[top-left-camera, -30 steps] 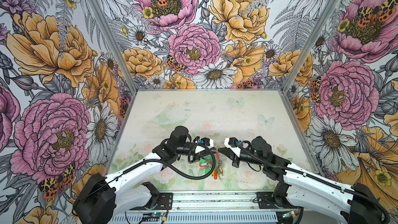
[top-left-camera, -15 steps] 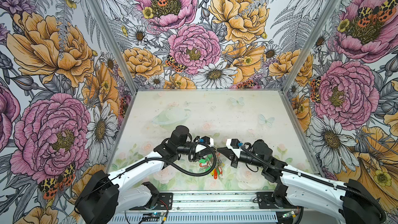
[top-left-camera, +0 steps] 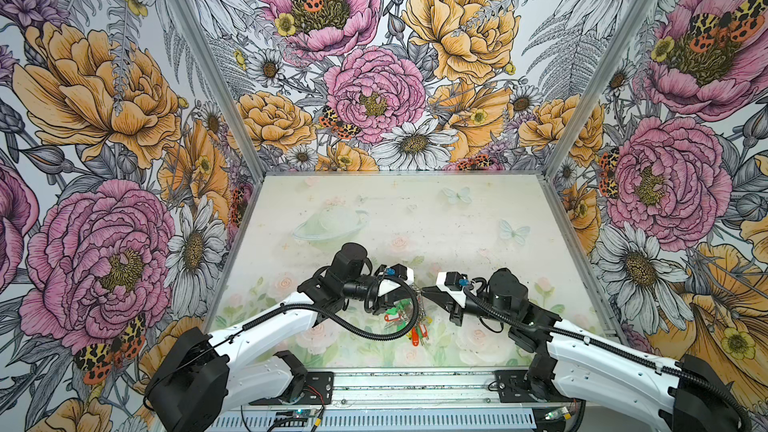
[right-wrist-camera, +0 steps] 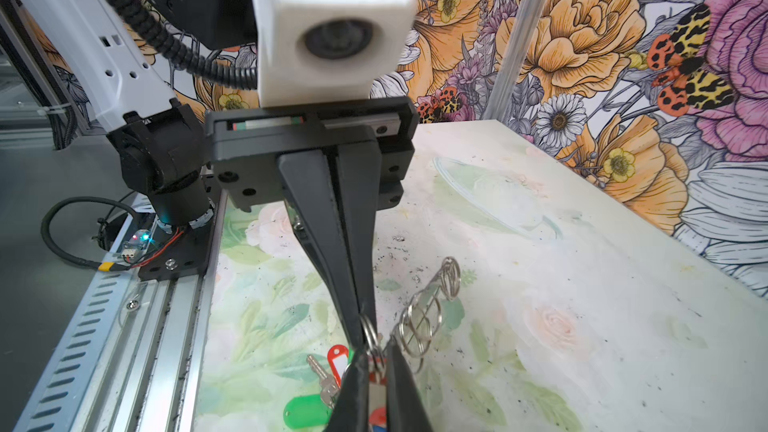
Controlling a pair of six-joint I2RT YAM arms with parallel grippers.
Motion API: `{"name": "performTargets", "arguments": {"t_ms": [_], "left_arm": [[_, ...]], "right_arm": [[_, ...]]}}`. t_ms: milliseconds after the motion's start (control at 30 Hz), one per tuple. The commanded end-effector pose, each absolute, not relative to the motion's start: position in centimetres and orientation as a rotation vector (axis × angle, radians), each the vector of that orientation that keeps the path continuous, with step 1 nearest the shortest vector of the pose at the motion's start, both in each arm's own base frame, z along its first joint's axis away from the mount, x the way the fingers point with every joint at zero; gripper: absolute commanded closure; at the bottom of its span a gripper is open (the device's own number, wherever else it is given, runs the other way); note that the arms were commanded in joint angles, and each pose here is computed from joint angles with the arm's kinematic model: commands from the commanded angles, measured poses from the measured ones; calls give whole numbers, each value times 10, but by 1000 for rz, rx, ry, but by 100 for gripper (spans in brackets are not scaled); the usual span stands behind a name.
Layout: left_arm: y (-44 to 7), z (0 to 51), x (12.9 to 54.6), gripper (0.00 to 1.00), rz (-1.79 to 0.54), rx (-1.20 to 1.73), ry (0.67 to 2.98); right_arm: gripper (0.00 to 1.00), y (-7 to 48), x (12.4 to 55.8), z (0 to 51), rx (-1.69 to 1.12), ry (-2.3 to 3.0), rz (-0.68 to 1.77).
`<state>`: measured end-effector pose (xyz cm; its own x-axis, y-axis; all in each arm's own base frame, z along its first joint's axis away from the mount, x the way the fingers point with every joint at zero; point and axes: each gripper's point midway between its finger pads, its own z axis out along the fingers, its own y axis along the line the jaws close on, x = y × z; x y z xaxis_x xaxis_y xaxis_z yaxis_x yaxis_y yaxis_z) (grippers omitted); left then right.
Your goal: Put the keys on the keyring
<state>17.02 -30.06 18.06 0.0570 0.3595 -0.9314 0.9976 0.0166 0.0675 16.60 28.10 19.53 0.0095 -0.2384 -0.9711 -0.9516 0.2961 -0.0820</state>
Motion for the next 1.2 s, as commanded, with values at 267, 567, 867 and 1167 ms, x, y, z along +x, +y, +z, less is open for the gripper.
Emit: {"name": "performTargets", "arguments": {"t_ms": [267,567,867,1167], "left_arm": [[-304,195,171,100,-913,1500,1388],[-306,195,169,100,-922,1507,1381],[-306,193,170,100,-919,1505,1394],[-299,193,182,87,-901,1425,1409]], "right_arm": [[83,289,168,204,-1208,1476,830],[82,294,170,202,-1224,1476,831],[100,297,170,209,-1210,1453,851],[100,287,184,220,-1074,1460,815]]}}
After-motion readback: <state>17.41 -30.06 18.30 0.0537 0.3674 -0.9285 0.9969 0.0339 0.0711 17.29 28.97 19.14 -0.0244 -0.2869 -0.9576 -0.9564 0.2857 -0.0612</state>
